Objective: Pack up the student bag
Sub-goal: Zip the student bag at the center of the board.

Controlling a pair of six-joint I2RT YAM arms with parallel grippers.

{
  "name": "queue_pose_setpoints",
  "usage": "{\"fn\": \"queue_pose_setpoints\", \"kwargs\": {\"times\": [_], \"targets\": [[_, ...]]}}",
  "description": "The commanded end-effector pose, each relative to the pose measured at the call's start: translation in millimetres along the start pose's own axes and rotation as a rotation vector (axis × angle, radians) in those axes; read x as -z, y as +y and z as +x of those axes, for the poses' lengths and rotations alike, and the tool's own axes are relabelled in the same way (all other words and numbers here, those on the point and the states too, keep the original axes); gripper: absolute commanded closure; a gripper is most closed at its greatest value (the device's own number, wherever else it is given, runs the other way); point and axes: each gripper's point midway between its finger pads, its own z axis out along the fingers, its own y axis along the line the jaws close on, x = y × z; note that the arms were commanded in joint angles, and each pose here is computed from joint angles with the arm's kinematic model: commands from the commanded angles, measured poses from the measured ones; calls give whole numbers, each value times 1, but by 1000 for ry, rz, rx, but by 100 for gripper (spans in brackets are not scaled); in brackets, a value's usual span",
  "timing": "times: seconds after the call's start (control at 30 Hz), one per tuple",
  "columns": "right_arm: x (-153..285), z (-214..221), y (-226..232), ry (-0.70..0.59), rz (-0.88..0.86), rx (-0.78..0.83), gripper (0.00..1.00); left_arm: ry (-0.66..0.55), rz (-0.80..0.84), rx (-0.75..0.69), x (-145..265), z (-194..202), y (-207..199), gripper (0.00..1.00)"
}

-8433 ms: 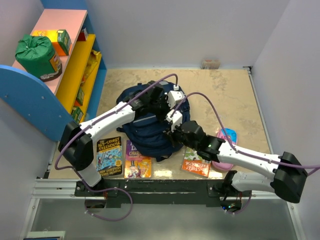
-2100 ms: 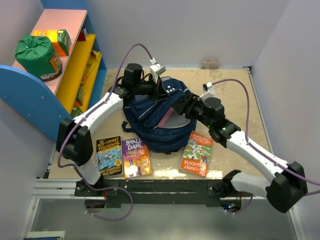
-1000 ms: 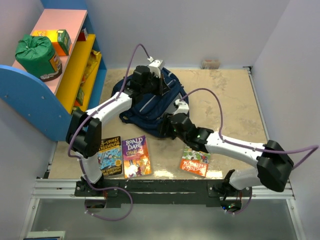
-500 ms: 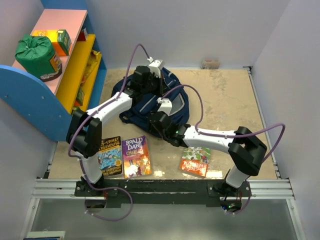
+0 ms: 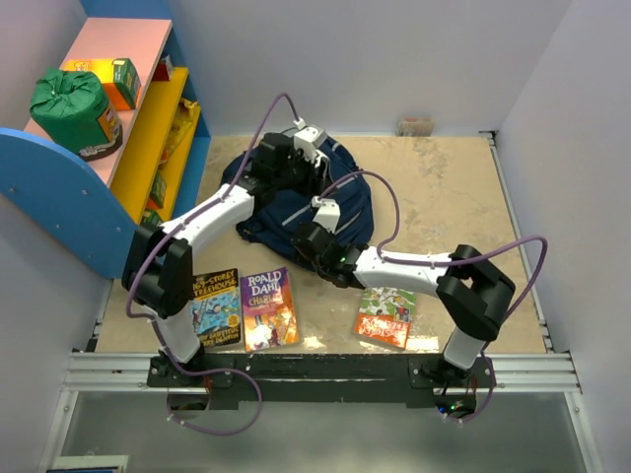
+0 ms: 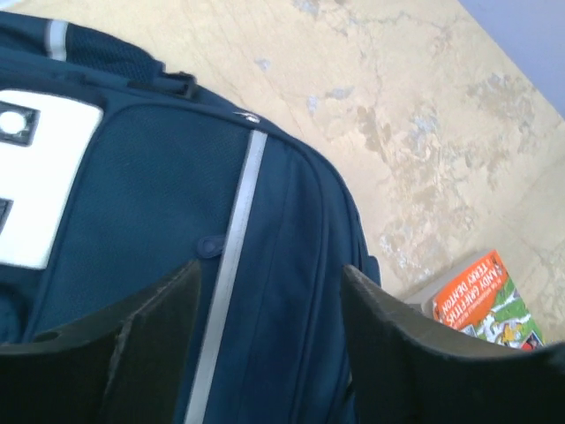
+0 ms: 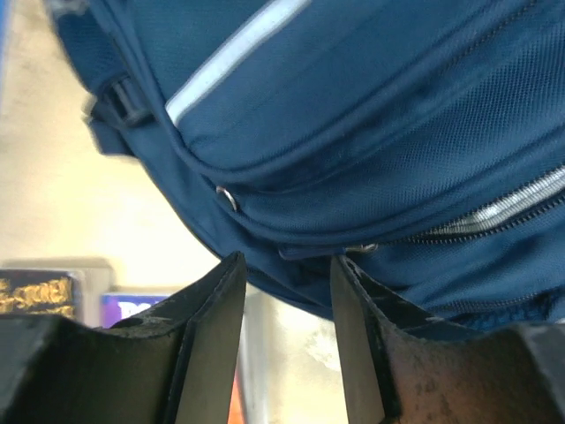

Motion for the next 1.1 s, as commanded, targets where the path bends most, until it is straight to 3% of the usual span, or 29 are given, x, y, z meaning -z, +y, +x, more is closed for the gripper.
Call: {"fn": "queue_pose_setpoints", "kwargs": {"times": [0.0,0.27,0.53,0.9,1.07], "targets": [[-9,-18,-9,-52,46,-70,55,8,50,-151,45,-3,-7,27],[-7,-13,-12,-33,45,-81,62,84,105,-318,85,27,10,24],[1,-13,-20,-41,53,-107,100,177,200,-481,80,92,21,24],[27,-22,-30,-71,-6,-150,100,93,256,-593,65,82,20,20],[35,-20,-42,-75,-13,-179,100,107,271,-661,57,96,19,18]]}}
